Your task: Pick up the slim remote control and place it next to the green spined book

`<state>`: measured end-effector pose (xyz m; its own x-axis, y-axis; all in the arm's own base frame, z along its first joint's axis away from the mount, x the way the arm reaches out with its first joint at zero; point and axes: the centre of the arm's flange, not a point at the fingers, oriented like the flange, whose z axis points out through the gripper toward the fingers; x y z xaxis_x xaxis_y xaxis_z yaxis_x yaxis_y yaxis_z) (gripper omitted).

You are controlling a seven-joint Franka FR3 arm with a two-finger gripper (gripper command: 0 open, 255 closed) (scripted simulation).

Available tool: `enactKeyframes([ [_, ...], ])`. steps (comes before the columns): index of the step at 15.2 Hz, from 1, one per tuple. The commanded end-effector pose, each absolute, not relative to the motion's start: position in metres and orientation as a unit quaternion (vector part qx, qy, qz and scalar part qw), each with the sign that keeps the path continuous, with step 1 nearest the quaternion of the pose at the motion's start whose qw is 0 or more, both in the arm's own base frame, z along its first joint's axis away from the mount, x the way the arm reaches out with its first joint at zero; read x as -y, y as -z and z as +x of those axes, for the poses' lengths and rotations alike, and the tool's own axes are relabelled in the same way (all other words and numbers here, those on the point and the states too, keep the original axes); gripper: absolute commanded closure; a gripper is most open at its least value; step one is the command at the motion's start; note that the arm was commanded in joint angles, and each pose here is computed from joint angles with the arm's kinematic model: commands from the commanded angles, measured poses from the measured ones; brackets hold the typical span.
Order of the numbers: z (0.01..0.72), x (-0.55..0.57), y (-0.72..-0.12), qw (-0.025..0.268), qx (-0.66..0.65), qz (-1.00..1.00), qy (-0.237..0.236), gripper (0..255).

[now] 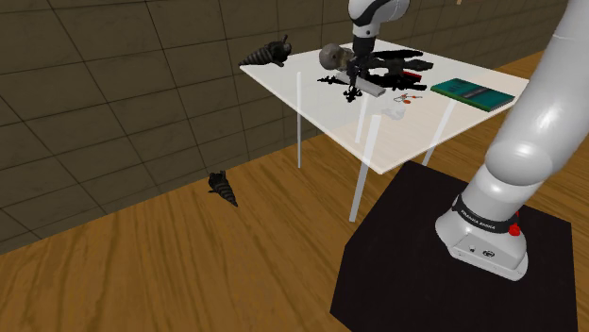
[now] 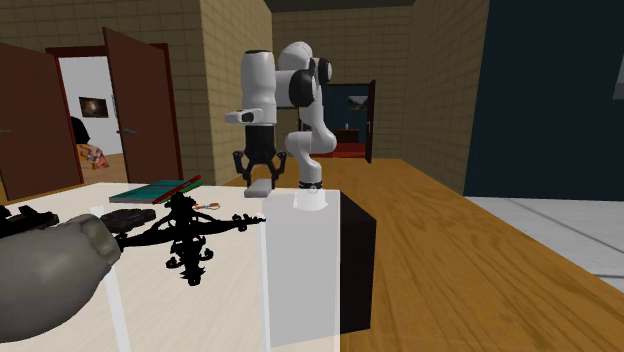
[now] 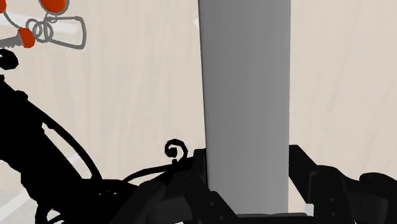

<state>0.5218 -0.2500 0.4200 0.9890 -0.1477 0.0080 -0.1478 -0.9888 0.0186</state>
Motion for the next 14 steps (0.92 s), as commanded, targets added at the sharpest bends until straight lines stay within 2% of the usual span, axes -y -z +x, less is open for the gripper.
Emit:
enactKeyframes([
  [1, 0.497, 0.258, -0.422, 0.009, 0.073, 0.997, -0.004, 255],
  [14, 0.346, 0.34, -0.422, 0.009, 0.073, 0.997, -0.004, 255],
])
